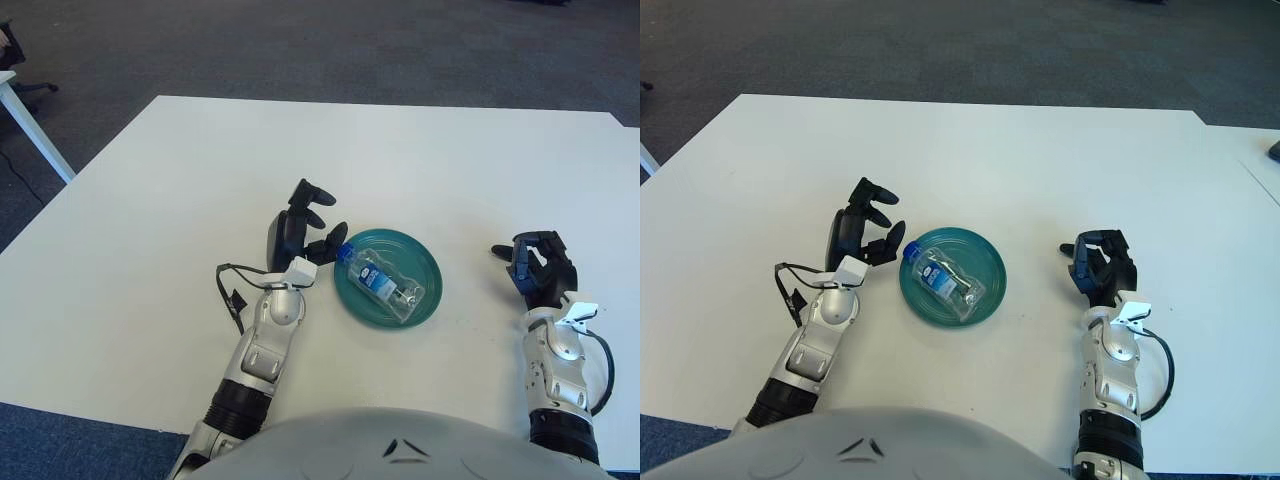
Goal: Put the bottle into the plate.
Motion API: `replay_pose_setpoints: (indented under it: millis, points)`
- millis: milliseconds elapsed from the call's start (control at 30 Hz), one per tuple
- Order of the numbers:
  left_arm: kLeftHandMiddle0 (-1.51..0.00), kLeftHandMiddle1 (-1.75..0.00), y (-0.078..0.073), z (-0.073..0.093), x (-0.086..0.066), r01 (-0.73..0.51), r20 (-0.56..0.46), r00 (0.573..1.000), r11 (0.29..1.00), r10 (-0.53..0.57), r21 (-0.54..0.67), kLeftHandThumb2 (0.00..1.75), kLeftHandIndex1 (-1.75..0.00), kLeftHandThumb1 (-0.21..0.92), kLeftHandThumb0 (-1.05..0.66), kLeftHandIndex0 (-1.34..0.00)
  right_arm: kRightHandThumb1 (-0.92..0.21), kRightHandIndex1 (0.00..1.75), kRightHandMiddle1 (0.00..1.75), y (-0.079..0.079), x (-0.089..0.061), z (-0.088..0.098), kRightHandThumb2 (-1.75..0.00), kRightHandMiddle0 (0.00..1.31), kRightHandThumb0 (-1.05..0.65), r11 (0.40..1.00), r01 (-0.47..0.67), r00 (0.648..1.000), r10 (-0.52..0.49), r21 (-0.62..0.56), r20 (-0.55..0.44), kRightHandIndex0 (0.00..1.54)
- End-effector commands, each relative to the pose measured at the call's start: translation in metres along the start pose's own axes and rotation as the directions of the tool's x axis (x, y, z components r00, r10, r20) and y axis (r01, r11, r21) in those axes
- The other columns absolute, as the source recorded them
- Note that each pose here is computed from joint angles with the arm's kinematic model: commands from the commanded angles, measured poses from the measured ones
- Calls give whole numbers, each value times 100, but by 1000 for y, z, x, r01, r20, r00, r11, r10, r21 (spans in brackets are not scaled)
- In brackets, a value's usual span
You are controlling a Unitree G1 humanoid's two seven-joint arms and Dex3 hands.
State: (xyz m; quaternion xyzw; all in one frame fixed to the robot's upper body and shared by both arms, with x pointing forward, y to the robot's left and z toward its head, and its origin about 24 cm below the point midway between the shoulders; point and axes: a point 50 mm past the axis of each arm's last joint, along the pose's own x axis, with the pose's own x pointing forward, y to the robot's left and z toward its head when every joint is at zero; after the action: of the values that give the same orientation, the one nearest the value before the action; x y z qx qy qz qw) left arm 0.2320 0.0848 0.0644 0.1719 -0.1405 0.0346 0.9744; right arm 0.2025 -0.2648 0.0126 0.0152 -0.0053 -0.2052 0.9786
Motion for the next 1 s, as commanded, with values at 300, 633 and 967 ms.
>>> replay_pose_setpoints:
  millis: [300, 633, 967]
  points:
    - [-96, -172, 5, -13, -4, 35, -31, 999, 999, -36, -31, 101, -169, 53, -42, -48, -70, 145, 163, 9, -1, -11, -72, 41, -1, 1000, -29, 999, 29, 12, -37, 39]
    - [-84, -142, 10, -37, -14, 64, -81, 994, 995, -69, -73, 103, -174, 55, -42, -44, -72, 145, 161, 8, 1, -11, -68, 40, -1, 999, -34, 999, 34, 8, -37, 39]
    - [-89, -141, 3, -57, -26, 11, -166, 985, 988, -38, -157, 110, -175, 49, -43, -48, -72, 144, 161, 5, -3, -11, -67, 44, -1, 999, -45, 998, 45, 12, -40, 35]
